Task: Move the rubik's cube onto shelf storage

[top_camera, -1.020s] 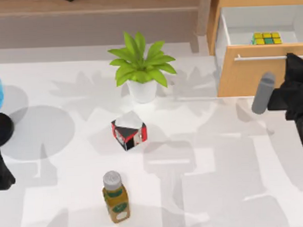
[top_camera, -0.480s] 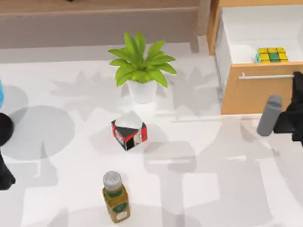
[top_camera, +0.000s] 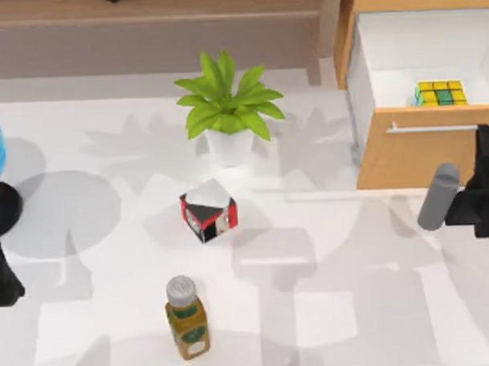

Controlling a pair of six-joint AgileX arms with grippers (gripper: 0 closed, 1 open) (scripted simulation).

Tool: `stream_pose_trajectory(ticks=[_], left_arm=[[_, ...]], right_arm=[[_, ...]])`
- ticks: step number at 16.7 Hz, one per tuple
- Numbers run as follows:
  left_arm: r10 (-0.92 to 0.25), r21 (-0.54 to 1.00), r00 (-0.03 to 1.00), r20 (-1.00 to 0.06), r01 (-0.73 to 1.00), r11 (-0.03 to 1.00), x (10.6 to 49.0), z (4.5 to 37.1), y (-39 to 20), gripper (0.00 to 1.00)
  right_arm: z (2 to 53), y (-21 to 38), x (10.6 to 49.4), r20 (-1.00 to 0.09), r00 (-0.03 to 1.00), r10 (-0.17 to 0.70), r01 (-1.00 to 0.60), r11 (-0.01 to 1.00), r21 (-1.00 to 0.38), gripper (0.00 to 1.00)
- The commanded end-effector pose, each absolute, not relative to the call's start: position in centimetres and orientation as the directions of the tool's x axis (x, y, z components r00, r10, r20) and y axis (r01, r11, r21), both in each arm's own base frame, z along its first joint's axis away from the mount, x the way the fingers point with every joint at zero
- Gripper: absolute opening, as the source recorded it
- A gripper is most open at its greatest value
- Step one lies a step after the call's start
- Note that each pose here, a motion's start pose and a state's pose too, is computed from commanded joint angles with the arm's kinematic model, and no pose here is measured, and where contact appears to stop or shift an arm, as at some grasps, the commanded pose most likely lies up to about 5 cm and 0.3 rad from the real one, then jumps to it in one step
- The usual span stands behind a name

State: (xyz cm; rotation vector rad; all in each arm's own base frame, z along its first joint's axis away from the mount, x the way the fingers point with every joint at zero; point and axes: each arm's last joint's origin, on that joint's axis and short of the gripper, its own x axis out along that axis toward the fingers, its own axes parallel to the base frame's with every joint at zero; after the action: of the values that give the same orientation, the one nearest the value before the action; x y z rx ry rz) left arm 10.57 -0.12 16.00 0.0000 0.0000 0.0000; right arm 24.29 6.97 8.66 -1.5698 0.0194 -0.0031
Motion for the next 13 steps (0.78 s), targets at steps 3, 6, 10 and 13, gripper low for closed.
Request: stream_pose_trajectory(ticks=[3,6,10,13], left_arm=[[0.000,0.000,1.000,0.000,0.000,1.000,10.57,16.00,-0.12,1.00],[0.000,0.000,1.000,0.000,0.000,1.000,10.57,16.00,-0.12,1.00],[0.000,0.000,1.000,0.000,0.000,1.000,10.57,16.00,-0.12,1.00],[0.000,0.000,1.000,0.000,0.000,1.000,10.57,16.00,-0.12,1.00]], right_arm=[[8.66,6.97,24.29,-0.010,1.000,-0.014,-0.010,0.001,-1.000,0.38],[8.66,6.97,24.29,-0.010,1.000,-0.014,-0.010,0.001,-1.000,0.60],[8.66,6.97,24.29,-0.010,1.000,-0.014,-0.010,0.001,-1.000,0.90],[8.66,6.97,24.29,-0.010,1.000,-0.014,-0.010,0.001,-1.000,1.00]])
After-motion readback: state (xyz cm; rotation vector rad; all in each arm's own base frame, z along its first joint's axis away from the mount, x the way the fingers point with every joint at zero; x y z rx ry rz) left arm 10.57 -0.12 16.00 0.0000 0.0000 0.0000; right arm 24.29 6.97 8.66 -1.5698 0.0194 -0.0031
